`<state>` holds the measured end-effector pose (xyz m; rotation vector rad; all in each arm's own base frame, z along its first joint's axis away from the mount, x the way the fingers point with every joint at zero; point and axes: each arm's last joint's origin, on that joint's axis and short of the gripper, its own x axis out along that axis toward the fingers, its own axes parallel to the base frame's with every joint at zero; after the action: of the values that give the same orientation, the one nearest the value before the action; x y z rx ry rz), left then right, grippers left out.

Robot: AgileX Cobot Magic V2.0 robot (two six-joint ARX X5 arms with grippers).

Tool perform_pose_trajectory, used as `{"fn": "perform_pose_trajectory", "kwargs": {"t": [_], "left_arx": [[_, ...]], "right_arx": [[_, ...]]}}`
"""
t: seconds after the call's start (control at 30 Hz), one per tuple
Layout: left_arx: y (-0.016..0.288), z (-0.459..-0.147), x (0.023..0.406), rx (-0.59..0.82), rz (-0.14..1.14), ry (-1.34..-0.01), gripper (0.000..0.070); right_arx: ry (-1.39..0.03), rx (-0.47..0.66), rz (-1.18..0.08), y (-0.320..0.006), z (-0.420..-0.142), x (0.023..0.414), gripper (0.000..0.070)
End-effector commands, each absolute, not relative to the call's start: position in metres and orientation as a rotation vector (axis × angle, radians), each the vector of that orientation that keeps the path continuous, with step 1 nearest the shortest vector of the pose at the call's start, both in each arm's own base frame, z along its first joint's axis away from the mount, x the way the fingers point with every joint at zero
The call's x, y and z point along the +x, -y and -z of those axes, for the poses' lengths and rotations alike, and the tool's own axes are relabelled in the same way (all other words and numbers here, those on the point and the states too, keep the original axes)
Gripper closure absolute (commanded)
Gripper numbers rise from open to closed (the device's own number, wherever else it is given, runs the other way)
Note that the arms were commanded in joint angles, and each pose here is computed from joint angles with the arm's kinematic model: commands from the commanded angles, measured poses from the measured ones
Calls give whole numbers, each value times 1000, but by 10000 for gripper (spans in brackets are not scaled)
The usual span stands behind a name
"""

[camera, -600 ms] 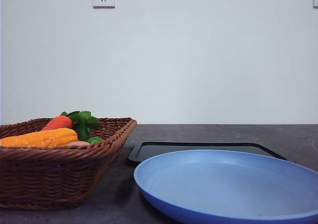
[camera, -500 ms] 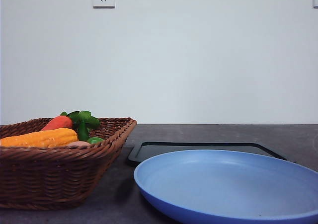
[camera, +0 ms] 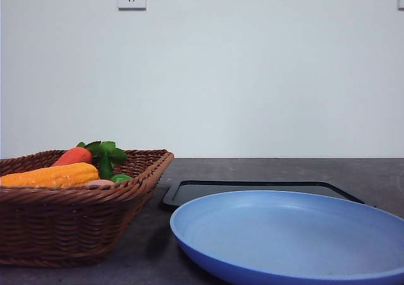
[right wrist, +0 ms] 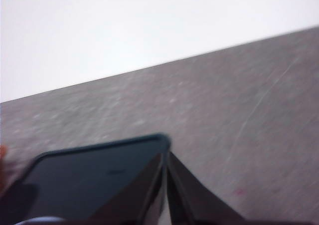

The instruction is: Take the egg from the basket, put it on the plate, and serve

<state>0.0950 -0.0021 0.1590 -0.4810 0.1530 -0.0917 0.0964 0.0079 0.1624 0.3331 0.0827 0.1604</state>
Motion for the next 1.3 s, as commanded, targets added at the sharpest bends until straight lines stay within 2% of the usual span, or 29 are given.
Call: {"fn": "perform_pose_trajectory", "kwargs": {"t": [0.0, 0.13, 0.4, 0.53, 0.8, 1.13, 1.23, 1.27], "left_arx": [[3, -153, 96, -524, 138, -170, 700], [5, -162, 94, -543, 185, -203, 700], [9, -189, 94, -550, 300, -324, 700], [11, -202, 101, -536, 385, -387, 700], [16, -226, 121, -457, 480, -492, 700], [37, -259, 149, -299, 636, -692, 700], [47, -261, 157, -285, 684, -755, 700], [51, -260, 159, -280, 700, -769, 697]], "right_arx": [[-96, 445, -183, -9, -167, 95, 700], [-147, 522, -196, -9, -176, 91, 700], [-245, 528, -177, -9, -206, 82, 700], [-335, 496, -185, -10, -220, 85, 700], [-428, 421, -249, -13, -240, 102, 700], [-678, 454, -499, -21, -229, 129, 700], [-764, 473, -521, -23, -220, 137, 697], [-794, 481, -521, -23, -217, 139, 667]]}}
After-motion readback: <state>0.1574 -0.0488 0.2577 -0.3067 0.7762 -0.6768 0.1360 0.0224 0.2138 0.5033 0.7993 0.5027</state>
